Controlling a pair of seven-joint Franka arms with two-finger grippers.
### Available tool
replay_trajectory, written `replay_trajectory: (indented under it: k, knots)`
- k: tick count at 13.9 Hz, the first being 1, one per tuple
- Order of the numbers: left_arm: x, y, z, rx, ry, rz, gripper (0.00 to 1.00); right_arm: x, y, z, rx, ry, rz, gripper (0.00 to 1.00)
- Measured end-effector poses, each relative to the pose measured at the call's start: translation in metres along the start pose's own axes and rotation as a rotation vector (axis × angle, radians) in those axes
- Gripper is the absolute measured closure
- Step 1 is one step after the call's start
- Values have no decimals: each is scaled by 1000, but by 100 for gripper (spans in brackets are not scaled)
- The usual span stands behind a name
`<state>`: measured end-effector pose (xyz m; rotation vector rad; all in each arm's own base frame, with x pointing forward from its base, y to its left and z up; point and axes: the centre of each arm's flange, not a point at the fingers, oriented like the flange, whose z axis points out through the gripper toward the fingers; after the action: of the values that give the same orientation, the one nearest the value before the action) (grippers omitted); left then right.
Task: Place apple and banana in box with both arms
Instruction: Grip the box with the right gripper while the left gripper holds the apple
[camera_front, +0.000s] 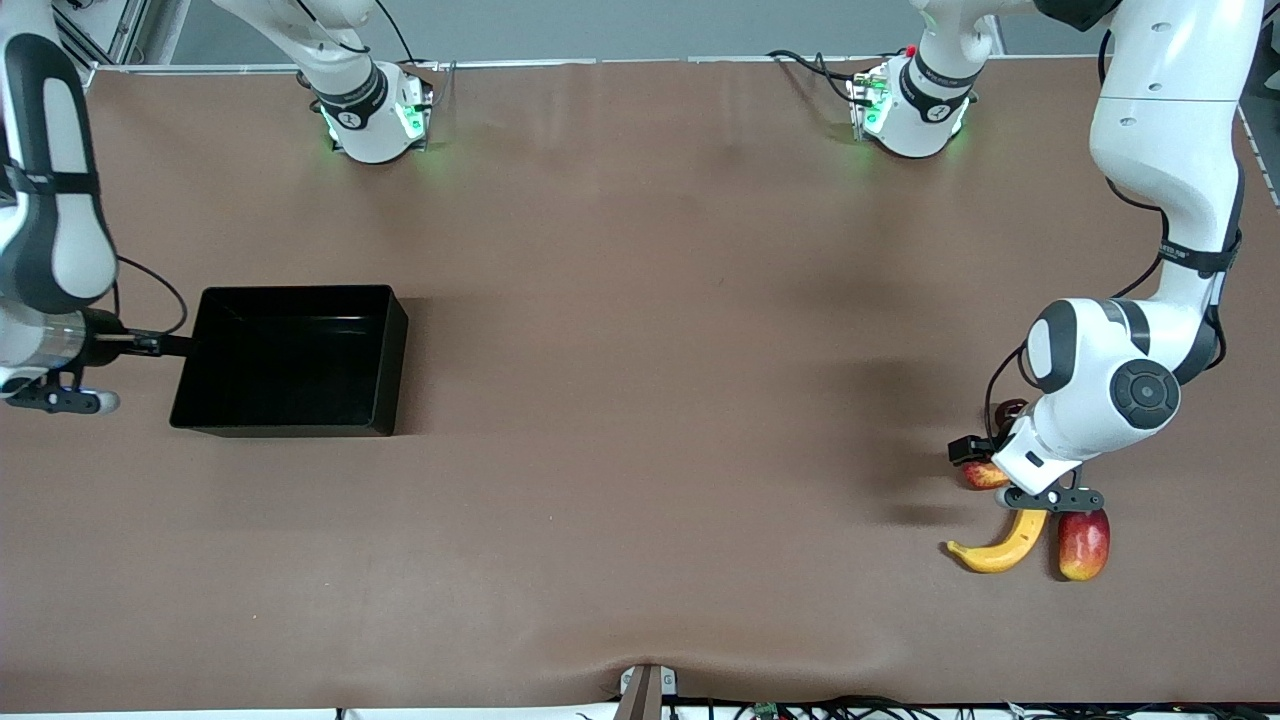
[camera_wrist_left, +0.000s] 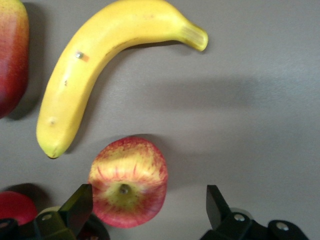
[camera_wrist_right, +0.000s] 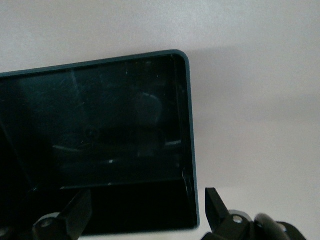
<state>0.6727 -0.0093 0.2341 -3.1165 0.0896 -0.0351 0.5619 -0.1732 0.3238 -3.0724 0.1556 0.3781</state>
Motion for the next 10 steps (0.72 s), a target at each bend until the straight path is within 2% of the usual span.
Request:
replay_trajectory:
  k: [2, 4, 7, 8, 10]
  knots:
    - [-1, -7, 4, 8, -6, -2, 0, 4, 1, 35, -11, 34, -25, 0]
    - [-2, -12, 8, 8, -13, -10, 0, 10, 4, 67, -15, 20, -75, 0]
    - [-3, -14, 19, 6, -11, -12, 0, 10, 22, 83, -7, 2, -94, 4]
    - [-3, -16, 23, 5, -11, -15, 0, 9, 25, 83, -5, 0, -96, 10]
    - [-3, -18, 29, 4, -9, -19, 0, 8, 26, 84, -1, -12, -95, 33]
